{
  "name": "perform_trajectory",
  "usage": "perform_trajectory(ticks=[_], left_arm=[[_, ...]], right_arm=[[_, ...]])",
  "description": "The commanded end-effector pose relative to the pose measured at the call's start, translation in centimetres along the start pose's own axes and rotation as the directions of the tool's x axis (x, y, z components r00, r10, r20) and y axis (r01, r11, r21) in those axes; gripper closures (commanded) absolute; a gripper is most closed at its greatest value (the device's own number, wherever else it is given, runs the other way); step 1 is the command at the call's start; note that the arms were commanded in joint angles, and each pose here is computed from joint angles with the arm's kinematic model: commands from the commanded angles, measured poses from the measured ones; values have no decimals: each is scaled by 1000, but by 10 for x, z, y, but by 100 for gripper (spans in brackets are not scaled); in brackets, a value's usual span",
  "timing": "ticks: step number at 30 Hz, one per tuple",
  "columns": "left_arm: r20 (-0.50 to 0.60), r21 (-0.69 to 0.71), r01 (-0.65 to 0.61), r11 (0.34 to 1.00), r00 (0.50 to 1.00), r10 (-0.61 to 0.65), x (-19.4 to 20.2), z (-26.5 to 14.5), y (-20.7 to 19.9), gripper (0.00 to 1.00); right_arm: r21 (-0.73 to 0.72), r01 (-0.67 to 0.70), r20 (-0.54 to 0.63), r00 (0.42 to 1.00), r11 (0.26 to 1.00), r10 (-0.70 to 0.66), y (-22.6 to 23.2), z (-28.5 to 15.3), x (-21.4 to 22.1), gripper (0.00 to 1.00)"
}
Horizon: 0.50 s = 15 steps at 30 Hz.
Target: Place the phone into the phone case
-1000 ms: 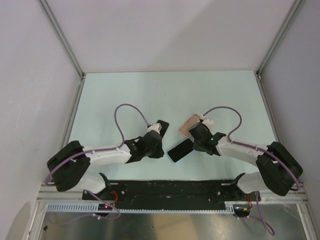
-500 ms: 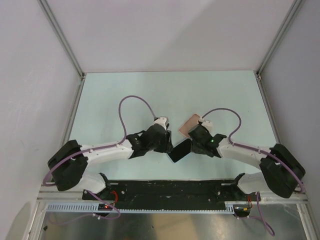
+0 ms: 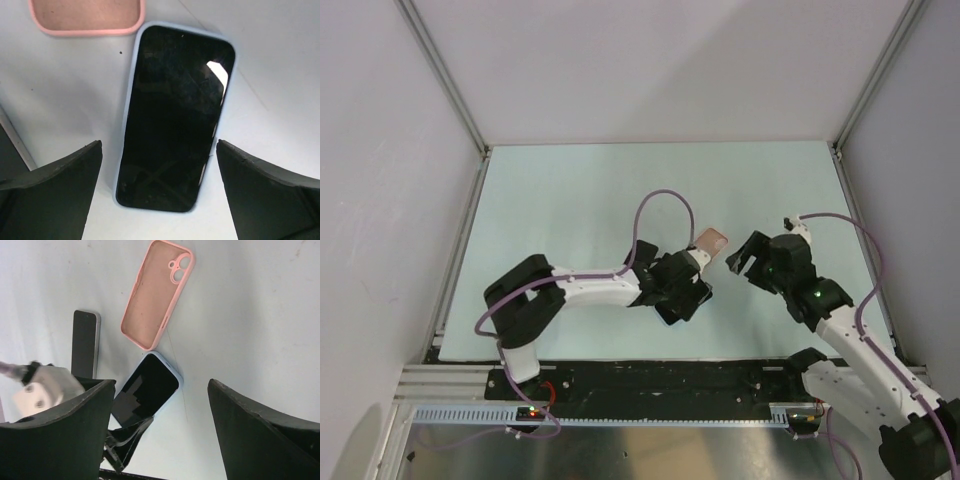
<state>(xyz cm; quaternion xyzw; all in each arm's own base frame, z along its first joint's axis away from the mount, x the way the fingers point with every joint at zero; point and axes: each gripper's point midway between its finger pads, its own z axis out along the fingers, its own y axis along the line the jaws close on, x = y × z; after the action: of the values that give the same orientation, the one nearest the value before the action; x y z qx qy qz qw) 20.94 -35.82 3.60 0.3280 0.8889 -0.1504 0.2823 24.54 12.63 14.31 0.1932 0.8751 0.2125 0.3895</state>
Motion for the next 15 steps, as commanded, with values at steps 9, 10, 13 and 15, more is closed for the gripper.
perform_trajectory(ticks=[9, 10, 13, 15], left_arm=[[-65, 81, -225, 971, 971, 231, 7, 23, -10, 1], [-76, 87, -225, 970, 970, 232, 11, 26, -10, 2], [-111, 108, -211, 972, 969, 223, 23, 33, -11, 12], [-128, 142, -190, 971, 970, 208, 28, 35, -14, 28]], right_arm=[[-32, -19, -68, 998, 999, 17, -19, 1, 16, 18], [-35, -19, -71, 997, 999, 17, -18, 1, 17, 18], [-39, -20, -72, 997, 999, 17, -18, 2, 16, 19], [-43, -20, -72, 997, 999, 17, -17, 2, 16, 19]])
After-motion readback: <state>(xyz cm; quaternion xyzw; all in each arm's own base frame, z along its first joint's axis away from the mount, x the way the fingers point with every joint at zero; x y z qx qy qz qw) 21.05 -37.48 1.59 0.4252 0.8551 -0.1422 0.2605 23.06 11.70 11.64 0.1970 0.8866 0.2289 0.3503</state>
